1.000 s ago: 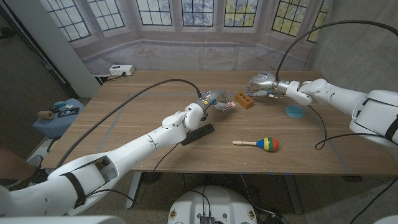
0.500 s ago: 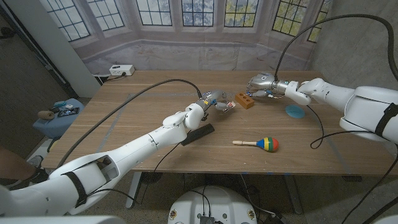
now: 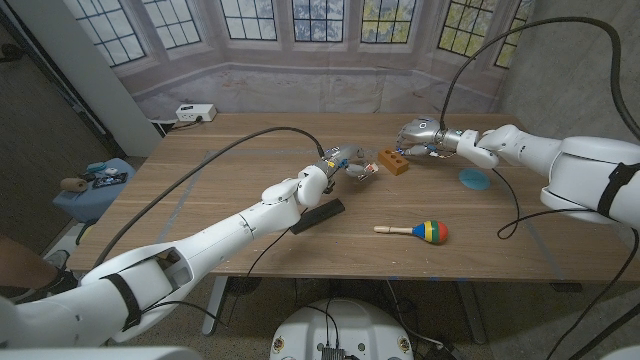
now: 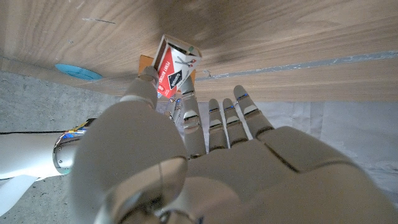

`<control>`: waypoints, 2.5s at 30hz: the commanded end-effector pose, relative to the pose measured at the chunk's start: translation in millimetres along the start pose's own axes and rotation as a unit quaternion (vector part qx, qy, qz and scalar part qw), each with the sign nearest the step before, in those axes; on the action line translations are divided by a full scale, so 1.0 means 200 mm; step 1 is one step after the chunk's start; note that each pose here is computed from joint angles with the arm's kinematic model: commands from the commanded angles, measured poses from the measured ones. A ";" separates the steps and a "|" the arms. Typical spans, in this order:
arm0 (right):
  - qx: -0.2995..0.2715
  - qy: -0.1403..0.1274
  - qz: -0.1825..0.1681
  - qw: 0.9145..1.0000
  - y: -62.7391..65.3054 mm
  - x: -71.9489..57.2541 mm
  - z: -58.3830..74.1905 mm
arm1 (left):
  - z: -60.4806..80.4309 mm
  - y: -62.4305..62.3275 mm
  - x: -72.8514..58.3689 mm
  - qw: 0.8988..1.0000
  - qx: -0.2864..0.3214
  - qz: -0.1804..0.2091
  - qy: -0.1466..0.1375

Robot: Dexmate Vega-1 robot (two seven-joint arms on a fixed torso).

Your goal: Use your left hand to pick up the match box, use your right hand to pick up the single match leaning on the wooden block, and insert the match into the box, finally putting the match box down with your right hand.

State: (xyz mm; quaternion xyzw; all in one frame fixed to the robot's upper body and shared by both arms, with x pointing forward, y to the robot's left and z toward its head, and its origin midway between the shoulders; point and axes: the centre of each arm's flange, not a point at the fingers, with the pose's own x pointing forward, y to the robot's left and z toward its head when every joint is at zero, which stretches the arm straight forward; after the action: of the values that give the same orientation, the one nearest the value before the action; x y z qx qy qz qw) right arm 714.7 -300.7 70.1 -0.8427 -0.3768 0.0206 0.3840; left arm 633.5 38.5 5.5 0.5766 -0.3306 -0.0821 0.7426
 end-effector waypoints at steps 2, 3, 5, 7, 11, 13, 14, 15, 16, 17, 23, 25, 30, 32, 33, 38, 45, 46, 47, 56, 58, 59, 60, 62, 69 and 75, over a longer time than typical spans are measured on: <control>-0.001 -0.002 0.010 1.000 0.00 0.02 0.00 | -0.02 0.00 0.01 1.000 -0.002 -0.002 0.000; -0.001 -0.001 0.011 1.000 0.00 0.02 0.00 | -0.02 0.00 0.01 1.000 -0.003 -0.002 0.000; -0.001 -0.001 0.012 1.000 0.00 0.02 0.00 | -0.03 0.00 0.02 1.000 -0.001 -0.003 0.000; -0.001 -0.001 0.013 1.000 -0.01 0.02 0.00 | -0.03 0.00 0.02 1.000 -0.002 -0.003 0.000; 0.001 -0.001 0.014 1.000 -0.01 0.03 0.00 | -0.04 0.00 0.02 1.000 -0.002 -0.004 0.000; -0.001 -0.005 0.014 1.000 -0.01 0.03 0.00 | -0.04 0.00 0.02 1.000 -0.003 -0.004 0.001; -0.001 -0.006 0.014 1.000 -0.01 0.03 0.01 | -0.04 -0.01 0.02 1.000 -0.003 -0.004 0.001; -0.001 -0.007 0.014 1.000 -0.01 0.03 0.01 | -0.04 -0.01 0.02 1.000 -0.003 -0.005 0.001; -0.001 -0.008 0.013 1.000 -0.01 0.03 0.01 | -0.04 -0.01 0.02 1.000 -0.004 -0.005 0.001; -0.001 -0.009 0.013 1.000 -0.01 0.03 0.01 | -0.04 -0.01 0.03 1.000 -0.004 -0.005 0.001; 0.001 -0.012 0.011 1.000 -0.01 0.02 0.01 | -0.05 -0.01 0.03 1.000 -0.004 -0.005 -0.001; 0.002 -0.015 0.010 1.000 -0.01 0.01 0.01 | -0.05 -0.01 0.03 1.000 -0.003 -0.006 -0.002; 0.003 -0.016 0.009 1.000 -0.02 0.00 0.02 | -0.04 -0.01 0.03 1.000 -0.004 -0.007 -0.004; 0.002 -0.018 0.009 1.000 -0.02 0.00 0.03 | -0.04 -0.01 0.03 1.000 -0.003 -0.007 -0.004; 0.001 -0.018 0.009 1.000 -0.02 0.00 0.03 | -0.04 -0.01 0.03 1.000 -0.004 -0.007 -0.005; 0.000 -0.019 0.009 1.000 -0.03 -0.01 0.03 | -0.03 -0.02 0.02 1.000 -0.004 -0.006 -0.005; -0.002 -0.022 0.010 1.000 -0.03 0.00 0.03 | -0.03 -0.02 0.00 1.000 -0.006 -0.006 -0.001; -0.002 -0.022 0.010 1.000 -0.03 0.00 0.03 | -0.03 -0.02 0.00 1.000 -0.006 -0.007 -0.001; -0.002 -0.023 0.010 1.000 -0.04 0.00 0.03 | -0.03 -0.03 0.00 1.000 -0.006 -0.007 -0.001; -0.005 -0.025 0.009 1.000 -0.04 0.02 0.02 | -0.03 -0.03 0.01 1.000 -0.006 -0.006 -0.001; -0.005 -0.025 0.009 1.000 -0.04 0.02 0.02 | -0.03 -0.03 0.01 1.000 -0.007 -0.006 -0.001; -0.006 -0.025 0.009 1.000 -0.04 0.02 0.02 | -0.03 -0.03 0.01 1.000 -0.007 -0.007 -0.001; -0.006 -0.025 0.009 1.000 -0.04 0.02 0.02 | -0.03 -0.03 0.01 1.000 -0.007 -0.007 -0.002; -0.007 -0.025 0.010 1.000 -0.04 0.02 0.02 | -0.03 -0.03 0.01 1.000 -0.008 -0.008 -0.002; -0.007 -0.027 0.010 1.000 -0.04 0.01 0.02 | -0.03 -0.04 0.02 1.000 -0.010 -0.008 -0.003; -0.007 -0.028 0.009 1.000 -0.05 0.01 0.02 | -0.03 -0.04 0.02 1.000 -0.011 -0.010 -0.002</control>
State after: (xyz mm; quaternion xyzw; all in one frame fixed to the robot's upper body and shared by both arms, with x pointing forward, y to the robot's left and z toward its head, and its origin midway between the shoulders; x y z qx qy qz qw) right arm 710.1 -293.4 73.8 -0.8476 -0.3785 0.0433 0.3694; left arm 641.0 40.0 -0.2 0.5728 -0.3259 -0.0915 0.7465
